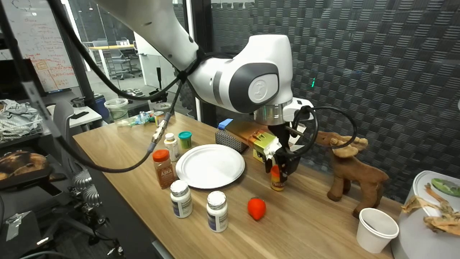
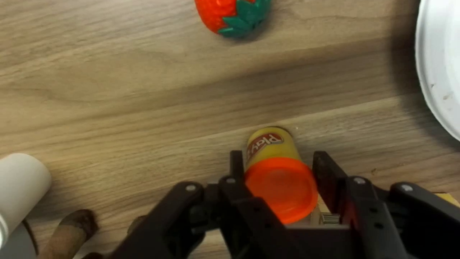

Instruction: Pick up all the objects surrounding the white plate and arrange them on the plate

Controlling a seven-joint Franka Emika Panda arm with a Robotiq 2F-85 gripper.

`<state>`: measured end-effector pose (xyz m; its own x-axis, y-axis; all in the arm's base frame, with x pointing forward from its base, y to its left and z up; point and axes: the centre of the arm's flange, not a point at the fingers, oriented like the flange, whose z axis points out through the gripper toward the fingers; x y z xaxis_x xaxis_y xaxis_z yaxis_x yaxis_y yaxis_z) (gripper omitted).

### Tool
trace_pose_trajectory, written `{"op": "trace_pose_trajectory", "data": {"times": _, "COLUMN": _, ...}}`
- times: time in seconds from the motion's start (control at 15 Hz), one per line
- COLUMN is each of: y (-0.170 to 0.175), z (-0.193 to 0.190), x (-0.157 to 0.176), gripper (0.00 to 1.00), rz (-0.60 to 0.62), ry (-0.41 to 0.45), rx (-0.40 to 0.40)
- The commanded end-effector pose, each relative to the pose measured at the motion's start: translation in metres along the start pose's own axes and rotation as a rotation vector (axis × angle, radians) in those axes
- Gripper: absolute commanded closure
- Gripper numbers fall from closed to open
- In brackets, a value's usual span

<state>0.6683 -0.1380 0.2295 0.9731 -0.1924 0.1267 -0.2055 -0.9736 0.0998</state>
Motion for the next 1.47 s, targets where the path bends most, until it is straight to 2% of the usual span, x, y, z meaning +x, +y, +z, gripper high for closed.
{"op": "trace_pose_trajectory", "data": {"times": 0.0, "y": 0.0, "z": -0.001, "x": 0.008, "gripper": 0.73, "rz": -0.007, "ry": -0.006, "rx": 0.005}}
{"op": "trace_pose_trajectory", "data": {"times": 0.2, "y": -0.003, "z": -0.012, "x": 0.0, "gripper": 0.73, "rz": -0.008, "ry": -0.004, "rx": 0.002}}
{"op": "trace_pose_trajectory", "data": {"times": 0.53, "y": -0.023, "z": -0.053, "x": -0.028, "gripper": 0.73, "rz": -0.035, "ry": 0.042, "rx": -0.02}}
{"op": "trace_pose_trajectory", "data": {"times": 0.73, "y": -0.042, "z": -0.087, "x": -0.056, "gripper": 0.73, "rz": -0.052, "ry": 0.053, "rx": -0.025}}
{"op": "trace_pose_trajectory", "data": {"times": 1.0, "y": -0.08, "z": -0.117, "x": -0.096, "gripper": 0.73, "rz": -0.106, "ry": 0.066, "rx": 0.017}}
{"op": "trace_pose_trajectory", "data": {"times": 1.2, "y": -0.115, "z": -0.117, "x": -0.112, "gripper": 0.73, "rz": -0.181, "ry": 0.095, "rx": 0.049}}
{"op": "trace_pose_trajectory", "data": {"times": 1.4, "y": -0.14, "z": -0.105, "x": -0.112, "gripper": 0.73, "rz": -0.224, "ry": 0.116, "rx": 0.066}}
